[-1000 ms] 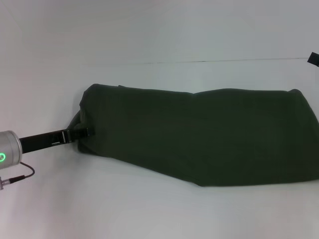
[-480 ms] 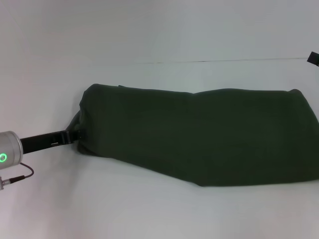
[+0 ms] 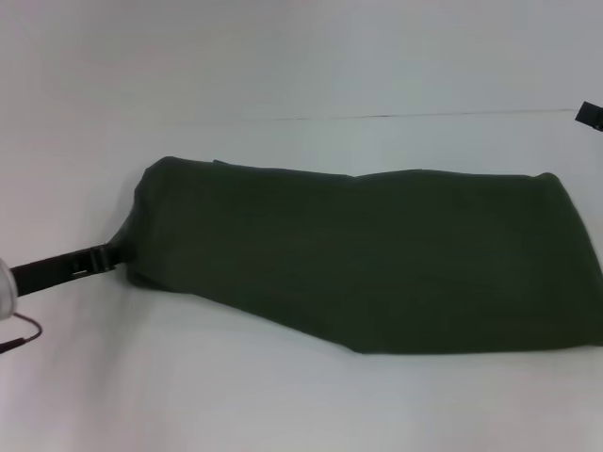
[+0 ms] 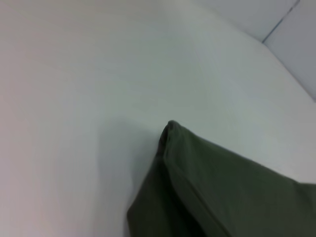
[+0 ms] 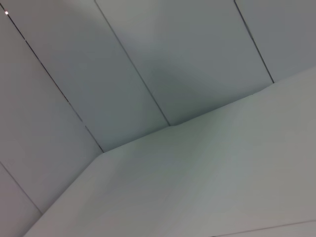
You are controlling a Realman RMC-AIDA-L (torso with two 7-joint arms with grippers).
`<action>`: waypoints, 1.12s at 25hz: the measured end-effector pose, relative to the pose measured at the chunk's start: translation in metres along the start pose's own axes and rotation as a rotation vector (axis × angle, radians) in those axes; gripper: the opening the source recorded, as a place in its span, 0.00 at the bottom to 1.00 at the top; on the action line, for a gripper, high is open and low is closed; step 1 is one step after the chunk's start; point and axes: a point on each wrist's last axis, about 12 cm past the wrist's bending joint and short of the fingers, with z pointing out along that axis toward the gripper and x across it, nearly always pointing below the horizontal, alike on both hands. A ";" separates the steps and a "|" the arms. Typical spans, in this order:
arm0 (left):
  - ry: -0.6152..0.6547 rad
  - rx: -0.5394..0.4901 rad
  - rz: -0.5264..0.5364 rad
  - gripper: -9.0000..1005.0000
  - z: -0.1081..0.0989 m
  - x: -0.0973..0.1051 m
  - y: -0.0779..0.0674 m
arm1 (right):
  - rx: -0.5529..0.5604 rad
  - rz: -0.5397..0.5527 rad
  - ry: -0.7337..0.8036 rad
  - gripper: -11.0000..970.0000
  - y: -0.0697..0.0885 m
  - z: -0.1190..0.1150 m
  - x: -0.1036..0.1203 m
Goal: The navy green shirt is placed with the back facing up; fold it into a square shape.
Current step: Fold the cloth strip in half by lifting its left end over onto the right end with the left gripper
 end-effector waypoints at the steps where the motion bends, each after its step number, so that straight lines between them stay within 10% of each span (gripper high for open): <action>1: -0.011 0.001 -0.010 0.04 -0.003 0.001 0.001 | 0.000 0.002 0.000 0.90 0.000 0.000 0.001; 28: -0.287 -0.273 -0.187 0.08 -0.145 0.032 0.080 | -0.048 0.012 -0.012 0.90 0.021 0.038 -0.001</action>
